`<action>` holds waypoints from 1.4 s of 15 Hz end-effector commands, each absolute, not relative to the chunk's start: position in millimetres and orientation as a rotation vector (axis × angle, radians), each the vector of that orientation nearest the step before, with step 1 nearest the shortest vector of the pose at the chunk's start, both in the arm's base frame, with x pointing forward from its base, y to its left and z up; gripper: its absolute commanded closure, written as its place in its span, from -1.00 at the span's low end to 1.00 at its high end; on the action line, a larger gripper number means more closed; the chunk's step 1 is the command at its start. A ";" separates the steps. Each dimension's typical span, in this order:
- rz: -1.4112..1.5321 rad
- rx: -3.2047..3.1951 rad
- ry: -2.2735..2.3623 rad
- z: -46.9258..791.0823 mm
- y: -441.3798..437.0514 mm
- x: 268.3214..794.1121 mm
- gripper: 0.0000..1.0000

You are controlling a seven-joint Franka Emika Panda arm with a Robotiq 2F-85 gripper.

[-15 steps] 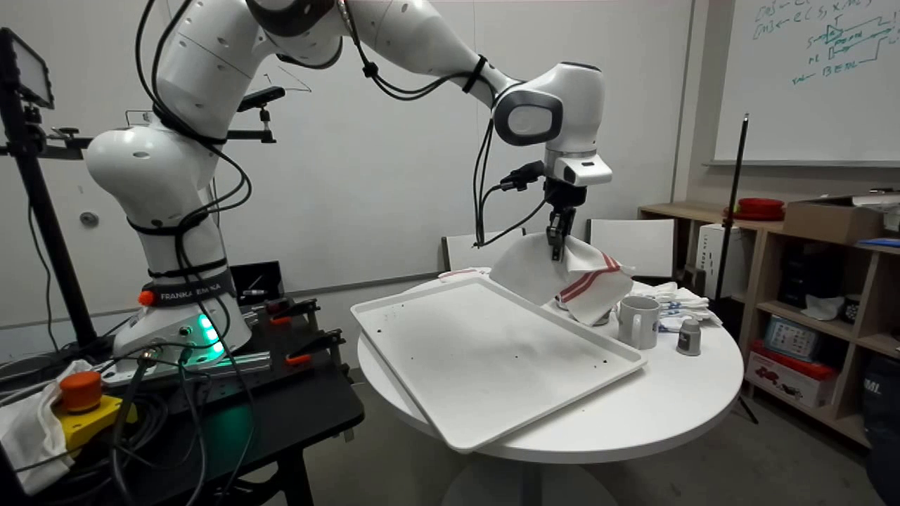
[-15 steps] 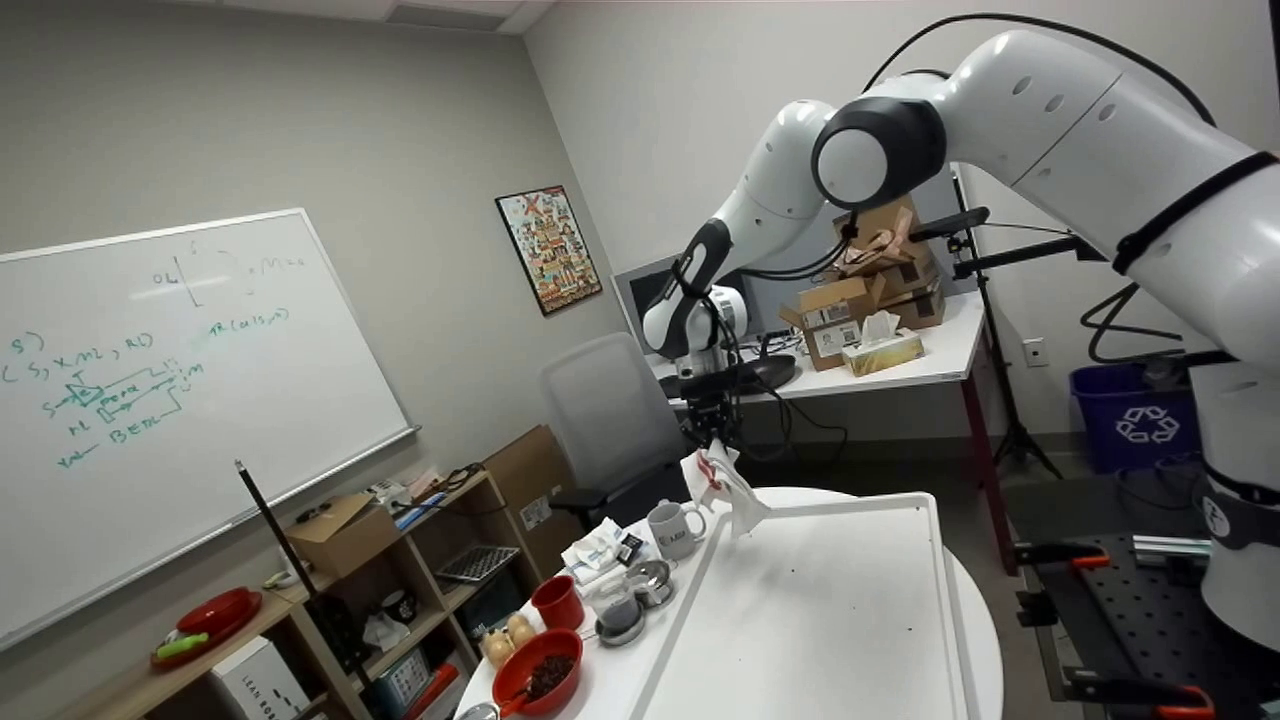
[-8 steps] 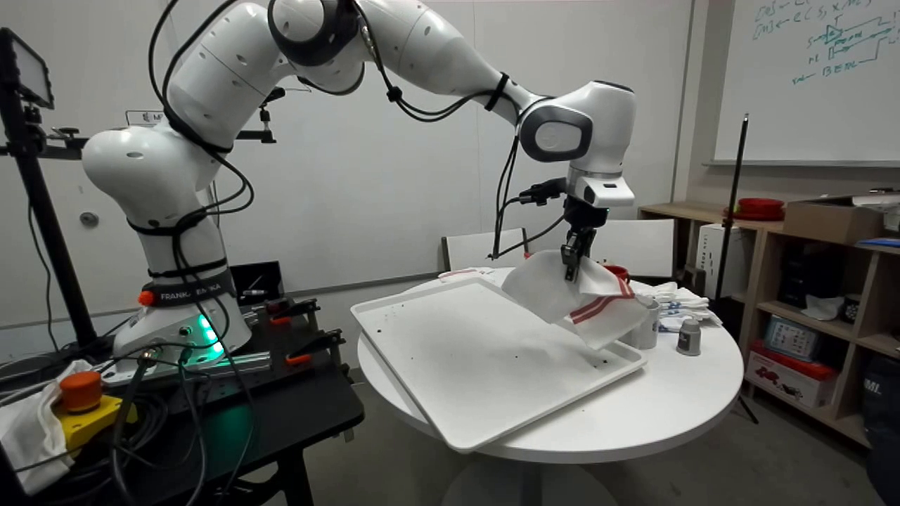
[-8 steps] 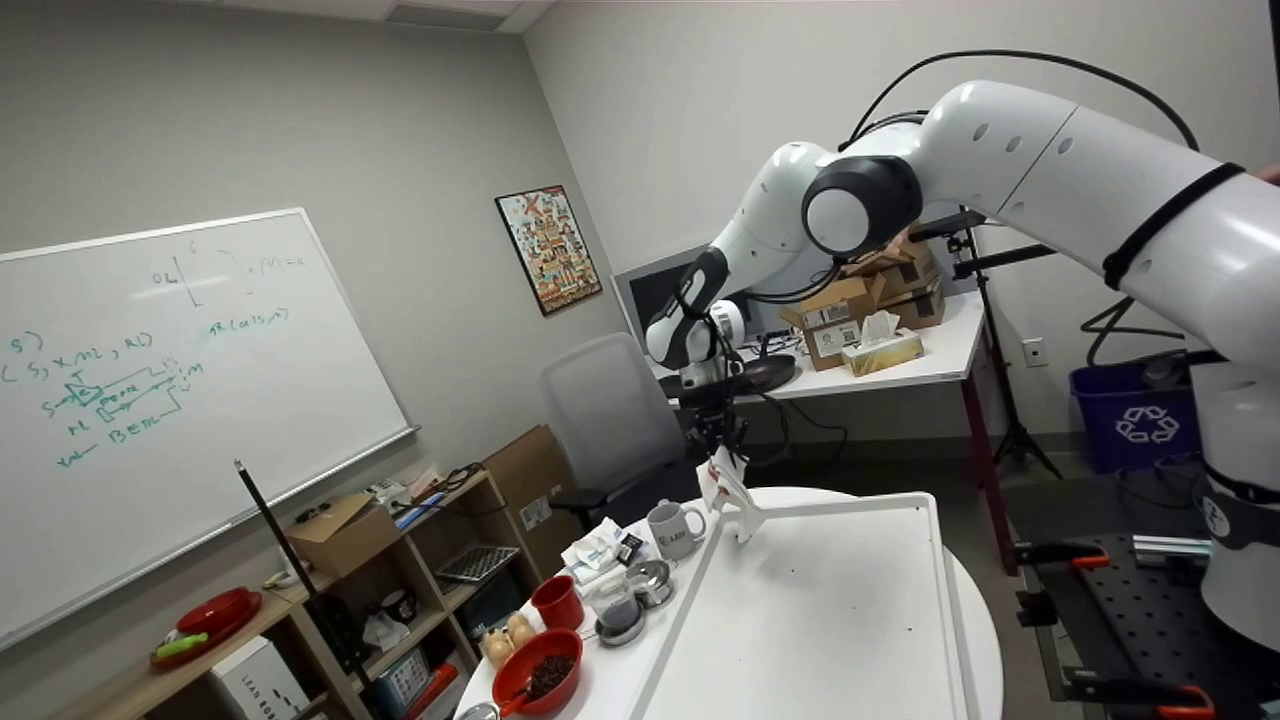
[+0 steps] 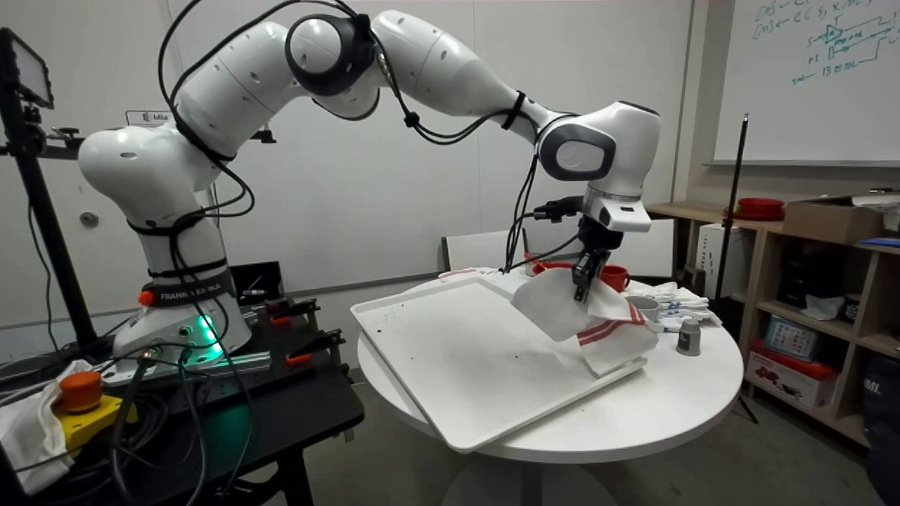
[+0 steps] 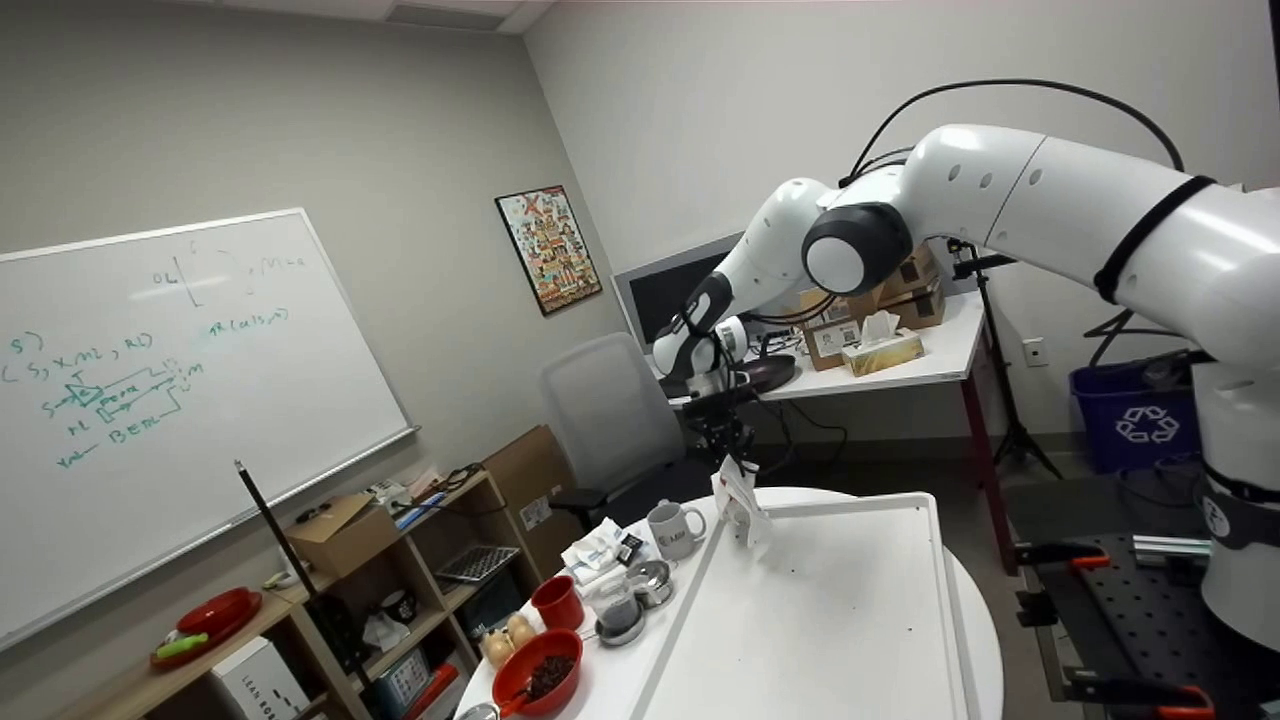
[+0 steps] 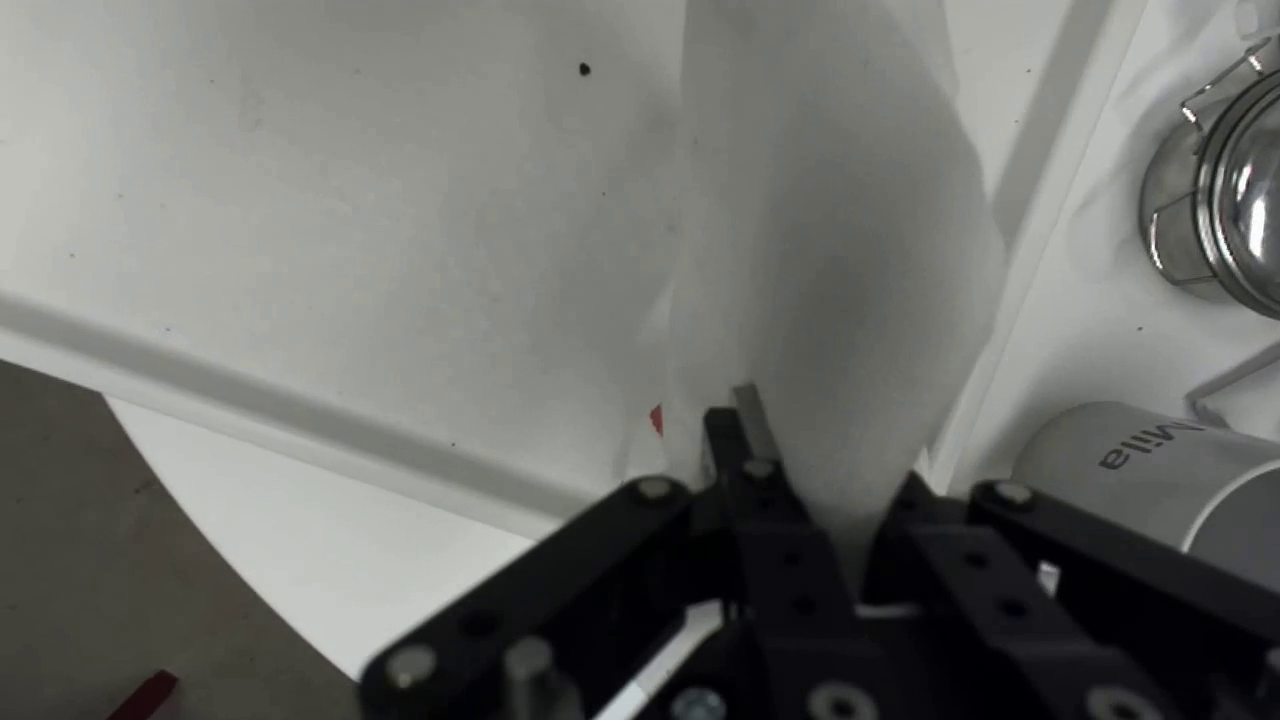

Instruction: Use the white towel to wipe the tray

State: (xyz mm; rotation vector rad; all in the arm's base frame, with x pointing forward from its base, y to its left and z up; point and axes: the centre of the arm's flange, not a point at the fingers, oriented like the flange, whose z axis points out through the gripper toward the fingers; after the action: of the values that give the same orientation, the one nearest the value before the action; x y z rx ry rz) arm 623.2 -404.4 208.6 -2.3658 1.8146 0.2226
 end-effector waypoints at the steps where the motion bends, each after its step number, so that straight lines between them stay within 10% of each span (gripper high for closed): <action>1: 0.310 -2.372 1.836 193.1 -420.7 653.6 0.94; 21: 0.497 -2.318 1.884 131.5 -457.0 642.6 0.95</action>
State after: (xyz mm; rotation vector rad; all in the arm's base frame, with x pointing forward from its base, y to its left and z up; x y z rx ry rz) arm 613.1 -442.2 135.4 -2.3015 1.8602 0.5189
